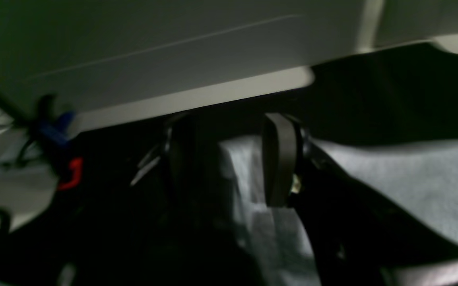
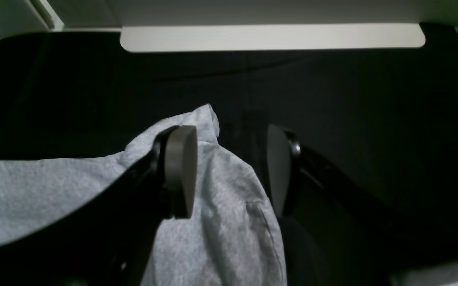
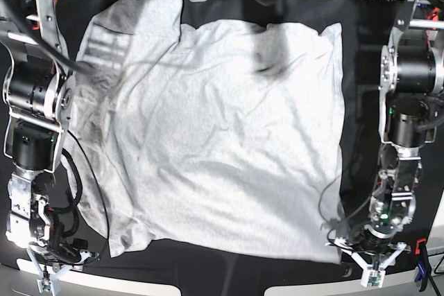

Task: Layout the t-shirt on the table in an organized manner, then fold the t-shirt properly
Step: 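Release the hem corners and lift both grippers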

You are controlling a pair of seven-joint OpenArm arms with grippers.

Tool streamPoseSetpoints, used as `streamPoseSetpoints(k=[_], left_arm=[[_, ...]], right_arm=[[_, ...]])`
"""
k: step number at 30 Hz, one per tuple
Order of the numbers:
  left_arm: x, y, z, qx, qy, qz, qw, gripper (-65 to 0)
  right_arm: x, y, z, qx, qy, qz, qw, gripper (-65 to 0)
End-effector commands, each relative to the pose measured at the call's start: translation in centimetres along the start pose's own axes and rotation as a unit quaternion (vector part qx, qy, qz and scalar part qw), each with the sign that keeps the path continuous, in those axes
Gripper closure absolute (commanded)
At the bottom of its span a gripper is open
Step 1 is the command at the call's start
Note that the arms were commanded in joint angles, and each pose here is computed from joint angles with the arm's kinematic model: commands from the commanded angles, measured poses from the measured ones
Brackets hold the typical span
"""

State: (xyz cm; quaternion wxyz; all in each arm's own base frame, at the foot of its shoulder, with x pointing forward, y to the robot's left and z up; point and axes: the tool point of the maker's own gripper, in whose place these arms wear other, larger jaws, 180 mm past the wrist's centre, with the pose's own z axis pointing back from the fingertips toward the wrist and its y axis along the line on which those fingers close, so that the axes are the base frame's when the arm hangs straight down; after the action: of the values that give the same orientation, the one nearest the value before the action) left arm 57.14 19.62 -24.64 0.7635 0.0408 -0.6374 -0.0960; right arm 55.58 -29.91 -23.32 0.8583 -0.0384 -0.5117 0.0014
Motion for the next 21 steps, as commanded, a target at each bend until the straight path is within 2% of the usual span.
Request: streamPoseSetpoints(k=[1,7,10,13,15,17,21], left_arm=[[4.2,1.4,-0.4,0.013,-0.043,-0.002,0.999,-26.2],[5.0,2.2,-0.7,0.018,-0.032,-0.004,0.999,-26.1],[4.6,2.1,-0.7,0.014,-0.024,0.019,0.999,-26.1],[3.2,1.6,-0.7,0.003,0.014,0.058,0.998,-26.1],[1.6,0.5,-0.5,-0.025,0.063,0.072,0.995,-26.0],[0.8,-1.1,0.1,-0.062,0.083,0.080,0.991,-25.8],[1.0,-4.1,2.5,-0.104,0.051,0.048,0.992,-24.5]], right_arm=[[3.7,-0.6,0.7,-0.004,-0.043,-0.003,0.9990,-28.0],[3.7,-0.6,0.7,-0.004,-0.042,-0.003,0.9991,-28.0],[3.8,-0.6,0.7,-0.005,-0.046,-0.003,0.9989,-28.0],[3.9,-0.7,0.7,-0.005,-0.050,-0.004,0.9987,-28.0],[3.3,-0.6,0.7,-0.001,-0.032,-0.009,0.9995,-27.4],[2.1,-0.1,0.6,0.013,-0.004,-0.022,0.9997,-25.3],[-0.8,2.5,0.8,0.089,0.016,0.034,0.9953,-24.6]])
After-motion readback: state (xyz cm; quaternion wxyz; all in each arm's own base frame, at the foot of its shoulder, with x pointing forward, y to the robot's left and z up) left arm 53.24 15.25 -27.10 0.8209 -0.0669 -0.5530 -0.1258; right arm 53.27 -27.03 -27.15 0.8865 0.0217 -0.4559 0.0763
